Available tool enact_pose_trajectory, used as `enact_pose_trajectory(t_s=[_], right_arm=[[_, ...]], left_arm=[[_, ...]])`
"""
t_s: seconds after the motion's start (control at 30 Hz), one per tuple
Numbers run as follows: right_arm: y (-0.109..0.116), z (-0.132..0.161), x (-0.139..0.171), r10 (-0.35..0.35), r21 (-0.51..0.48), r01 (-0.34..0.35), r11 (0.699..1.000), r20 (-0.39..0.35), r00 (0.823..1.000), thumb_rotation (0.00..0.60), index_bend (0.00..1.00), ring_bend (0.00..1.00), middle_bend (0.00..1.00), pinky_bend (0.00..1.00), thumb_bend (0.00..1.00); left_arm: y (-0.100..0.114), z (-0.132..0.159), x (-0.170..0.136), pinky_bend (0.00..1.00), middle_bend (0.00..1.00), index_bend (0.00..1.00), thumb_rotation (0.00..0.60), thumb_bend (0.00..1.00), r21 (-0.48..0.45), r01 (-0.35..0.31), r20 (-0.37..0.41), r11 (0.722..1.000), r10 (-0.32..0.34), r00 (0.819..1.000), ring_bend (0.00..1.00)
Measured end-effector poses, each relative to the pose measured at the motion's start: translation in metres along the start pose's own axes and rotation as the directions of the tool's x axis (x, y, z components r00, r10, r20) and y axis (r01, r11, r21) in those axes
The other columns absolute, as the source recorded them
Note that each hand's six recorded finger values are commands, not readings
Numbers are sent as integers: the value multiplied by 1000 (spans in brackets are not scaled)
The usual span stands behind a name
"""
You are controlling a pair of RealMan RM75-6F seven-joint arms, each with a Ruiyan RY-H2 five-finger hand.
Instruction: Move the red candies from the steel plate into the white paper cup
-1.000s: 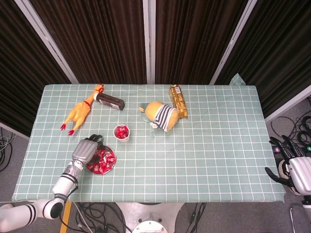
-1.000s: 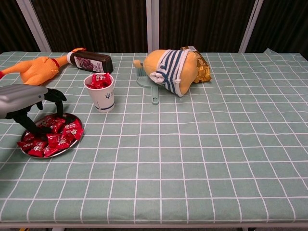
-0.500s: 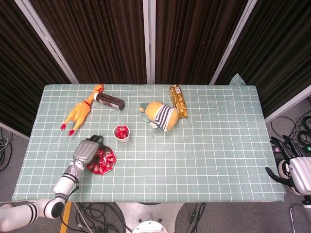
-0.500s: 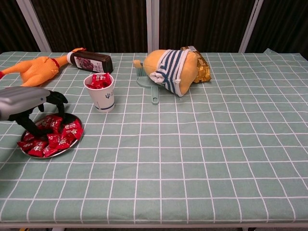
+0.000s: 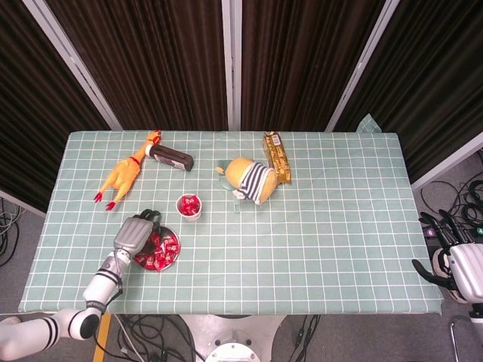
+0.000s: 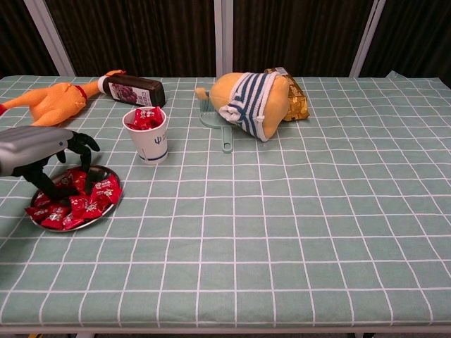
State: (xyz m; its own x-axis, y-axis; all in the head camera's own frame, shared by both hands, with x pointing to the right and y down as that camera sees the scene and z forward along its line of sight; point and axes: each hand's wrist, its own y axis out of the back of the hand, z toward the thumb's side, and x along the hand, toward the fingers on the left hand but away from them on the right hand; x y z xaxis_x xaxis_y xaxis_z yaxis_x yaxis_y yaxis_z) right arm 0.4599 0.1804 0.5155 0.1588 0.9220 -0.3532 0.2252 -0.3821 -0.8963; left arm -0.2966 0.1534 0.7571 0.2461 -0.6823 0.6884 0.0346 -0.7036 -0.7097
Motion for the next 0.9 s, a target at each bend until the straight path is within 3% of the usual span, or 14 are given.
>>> enact_pose_trajectory(t_s=[0.27, 0.43, 0.6, 0.73, 0.9], right_arm=[[1, 1, 0, -3, 0, 3, 1000, -6, 1000, 600, 83, 0, 201, 155, 212], [1, 1, 0, -3, 0, 3, 1000, -5, 1000, 600, 83, 0, 201, 155, 211], [3, -1, 2, -9, 1, 9, 1000, 1, 1000, 600, 82, 0, 201, 155, 211], [3, -2, 3, -9, -1, 9, 1000, 5, 1000, 600, 83, 0, 201, 156, 211], [3, -4, 4, -12, -5, 12, 1000, 11, 1000, 600, 83, 0, 201, 155, 211]], left_arm=[[21, 0, -10, 335, 283, 641, 600, 386, -47, -62, 10, 997, 63, 998, 149], [59, 3, -14, 335, 283, 638, 600, 384, -126, -150, 28, 981, 155, 987, 149], [100, 20, -8, 335, 283, 630, 600, 382, -169, -235, 73, 957, 250, 965, 149], [115, 36, 1, 335, 283, 613, 600, 379, -171, -248, 109, 954, 268, 957, 149], [114, 52, 17, 334, 283, 604, 600, 377, -155, -217, 130, 964, 238, 962, 149]])
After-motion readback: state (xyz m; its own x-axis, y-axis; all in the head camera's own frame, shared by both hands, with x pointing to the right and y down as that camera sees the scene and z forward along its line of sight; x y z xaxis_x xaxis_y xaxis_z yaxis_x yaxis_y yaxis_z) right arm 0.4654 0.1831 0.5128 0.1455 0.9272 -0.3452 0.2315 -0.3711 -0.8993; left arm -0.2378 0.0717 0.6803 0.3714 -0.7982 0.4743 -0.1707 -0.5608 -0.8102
